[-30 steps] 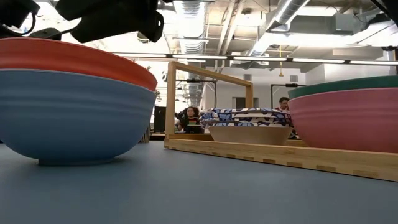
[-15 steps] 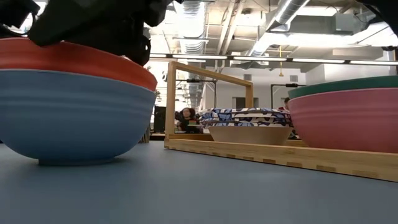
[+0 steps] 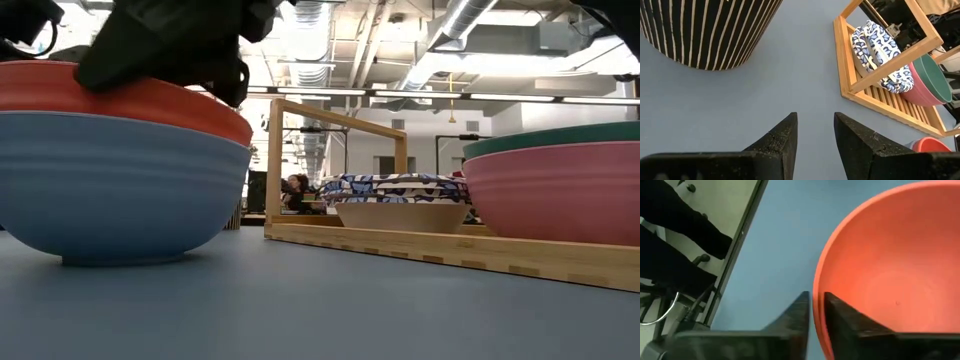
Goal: Place and stack bowls onto a shelf
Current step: Stack the orange bowl on the top of the green bowl on the shelf
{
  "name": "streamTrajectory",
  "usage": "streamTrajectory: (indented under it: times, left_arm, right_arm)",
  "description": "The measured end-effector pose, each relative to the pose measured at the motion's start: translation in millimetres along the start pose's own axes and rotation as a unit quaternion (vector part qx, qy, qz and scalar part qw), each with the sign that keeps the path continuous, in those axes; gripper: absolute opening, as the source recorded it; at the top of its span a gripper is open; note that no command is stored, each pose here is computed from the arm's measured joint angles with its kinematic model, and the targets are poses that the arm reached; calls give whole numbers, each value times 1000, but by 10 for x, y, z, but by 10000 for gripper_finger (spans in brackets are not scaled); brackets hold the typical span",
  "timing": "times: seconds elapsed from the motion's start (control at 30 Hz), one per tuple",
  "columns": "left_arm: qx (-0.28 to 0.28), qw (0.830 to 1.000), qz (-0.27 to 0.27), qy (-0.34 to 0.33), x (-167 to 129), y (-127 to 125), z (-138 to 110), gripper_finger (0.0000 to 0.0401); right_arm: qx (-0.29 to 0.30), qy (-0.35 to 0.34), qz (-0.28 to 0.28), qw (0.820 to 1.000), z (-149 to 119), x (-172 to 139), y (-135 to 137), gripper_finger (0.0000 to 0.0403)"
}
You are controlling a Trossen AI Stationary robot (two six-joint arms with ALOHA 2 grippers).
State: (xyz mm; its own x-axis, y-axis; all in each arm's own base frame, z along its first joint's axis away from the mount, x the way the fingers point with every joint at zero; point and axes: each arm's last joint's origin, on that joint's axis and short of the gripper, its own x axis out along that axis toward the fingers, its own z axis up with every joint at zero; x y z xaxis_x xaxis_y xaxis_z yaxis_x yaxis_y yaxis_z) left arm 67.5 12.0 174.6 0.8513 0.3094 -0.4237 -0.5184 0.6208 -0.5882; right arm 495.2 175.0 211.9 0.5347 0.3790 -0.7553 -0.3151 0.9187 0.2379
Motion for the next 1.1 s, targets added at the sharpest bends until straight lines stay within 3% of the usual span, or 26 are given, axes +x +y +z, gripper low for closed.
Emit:
streamTrajectory:
  times: [0.1, 0.37, 0.63, 0.83, 0.97, 1.1]
  left_arm:
    - [0, 1000, 0, 0, 0, 0, 0, 112]
    - [0, 1000, 0, 0, 0, 0, 0, 112]
    - [0, 1000, 1, 1, 0, 2, -2, 112]
    - [0, 1000, 2, 2, 0, 4, -4, 112]
    - [0, 1000, 2, 2, 0, 4, -4, 112]
    - [1, 1000, 0, 7, 0, 6, -9, 112]
  right_arm:
    - [-4, -2, 1, 1000, 9, -6, -15, 27]
    - [2, 0, -2, 1000, 8, -16, -21, 27]
    - [-36, 0, -88, 996, 159, -362, 33, 27]
    - [-36, -19, -117, 992, 306, -655, 64, 27]
    - [-23, -5, -137, 990, 309, -772, 140, 27]
    - [34, 27, -174, 984, 211, -952, 278, 27]
